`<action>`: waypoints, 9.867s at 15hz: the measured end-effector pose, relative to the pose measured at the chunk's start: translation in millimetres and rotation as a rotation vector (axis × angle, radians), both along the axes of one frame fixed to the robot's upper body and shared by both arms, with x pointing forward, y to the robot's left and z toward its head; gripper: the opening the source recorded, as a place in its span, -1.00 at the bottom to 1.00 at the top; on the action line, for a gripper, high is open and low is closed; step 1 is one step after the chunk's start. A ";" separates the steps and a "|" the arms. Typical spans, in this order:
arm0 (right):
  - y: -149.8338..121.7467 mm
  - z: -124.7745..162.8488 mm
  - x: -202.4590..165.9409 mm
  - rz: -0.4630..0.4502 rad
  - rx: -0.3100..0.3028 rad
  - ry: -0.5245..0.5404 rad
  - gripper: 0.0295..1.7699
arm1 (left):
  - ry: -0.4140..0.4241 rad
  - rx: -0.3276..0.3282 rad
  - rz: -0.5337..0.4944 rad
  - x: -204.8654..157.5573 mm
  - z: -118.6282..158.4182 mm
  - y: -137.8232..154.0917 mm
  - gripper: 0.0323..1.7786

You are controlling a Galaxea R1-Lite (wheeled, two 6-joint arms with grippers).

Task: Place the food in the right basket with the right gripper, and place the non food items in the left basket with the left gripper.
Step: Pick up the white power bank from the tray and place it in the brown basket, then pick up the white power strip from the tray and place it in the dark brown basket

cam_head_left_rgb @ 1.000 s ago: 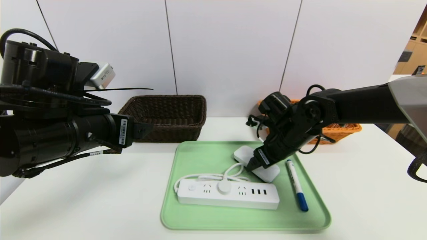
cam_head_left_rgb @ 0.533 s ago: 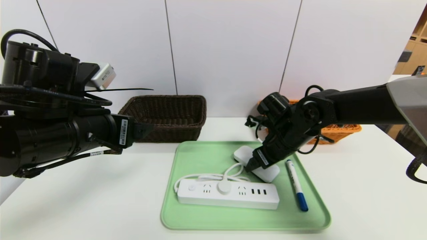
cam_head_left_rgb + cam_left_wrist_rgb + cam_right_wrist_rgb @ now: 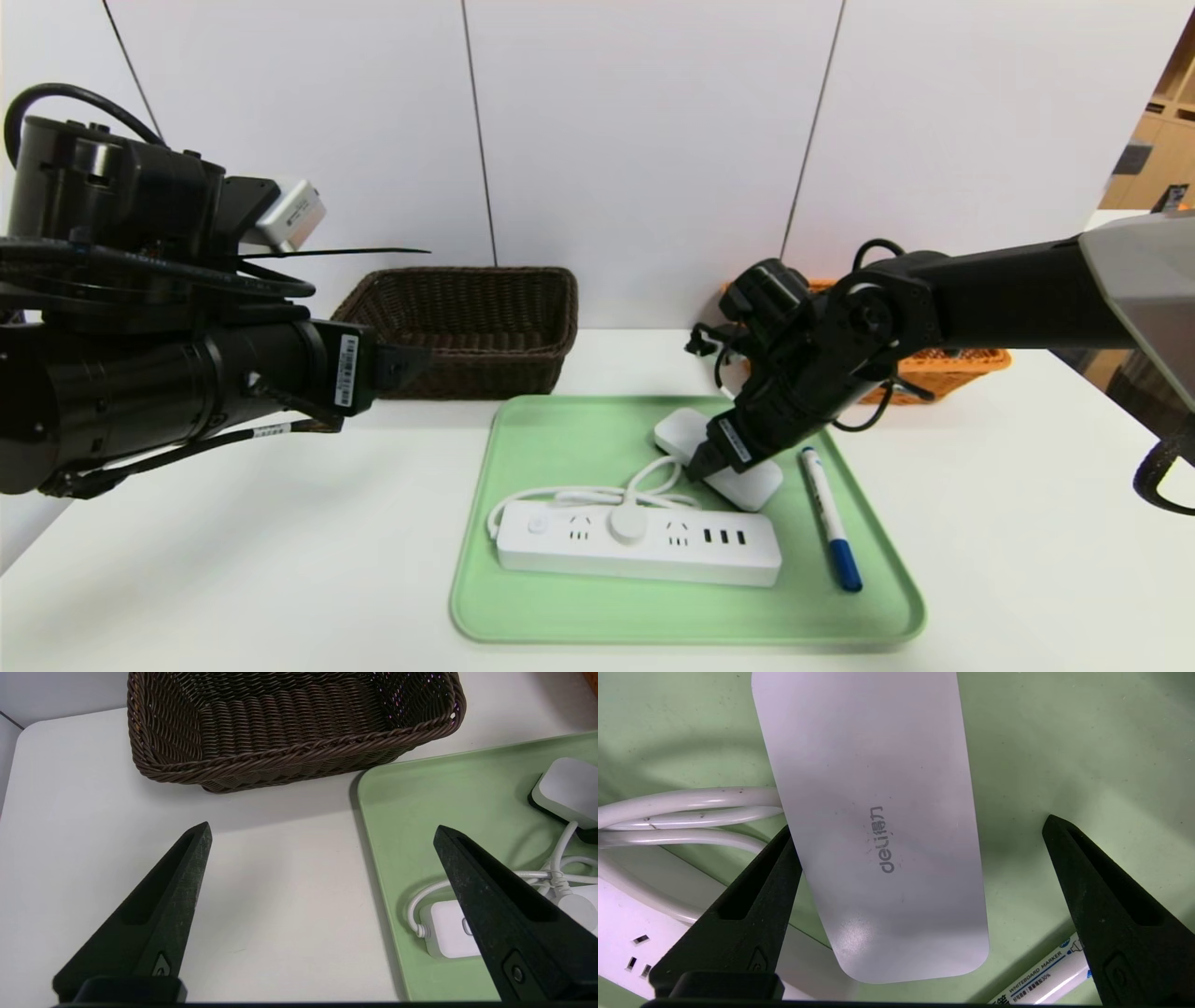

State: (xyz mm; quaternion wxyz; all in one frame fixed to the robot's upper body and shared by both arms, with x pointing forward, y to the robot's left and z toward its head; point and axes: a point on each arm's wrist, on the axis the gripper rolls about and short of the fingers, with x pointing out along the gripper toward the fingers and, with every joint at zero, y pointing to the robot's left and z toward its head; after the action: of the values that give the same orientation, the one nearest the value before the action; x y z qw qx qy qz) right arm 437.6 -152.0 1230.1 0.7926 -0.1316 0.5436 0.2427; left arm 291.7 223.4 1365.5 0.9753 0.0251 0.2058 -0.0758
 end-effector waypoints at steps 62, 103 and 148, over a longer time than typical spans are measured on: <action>160.3 72.1 38.6 0.042 0.707 -0.997 0.11 | 0.056 0.044 0.025 5.1 -20.6 -18.3 0.90; 39.3 188.7 -1.8 -0.123 0.305 -0.967 0.91 | -0.058 0.103 -0.200 -20.7 0.1 -22.6 0.90; -115.8 194.4 -100.9 -0.545 -0.073 -0.187 0.92 | 0.193 0.011 -0.864 69.8 -121.4 -63.0 0.90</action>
State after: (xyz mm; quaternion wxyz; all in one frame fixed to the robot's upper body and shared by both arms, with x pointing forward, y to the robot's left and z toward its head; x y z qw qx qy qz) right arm 336.8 -267.8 1424.5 0.8700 -0.0310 0.4919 -0.0120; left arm 361.5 160.4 1244.1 0.8303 0.1067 0.2671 -0.4774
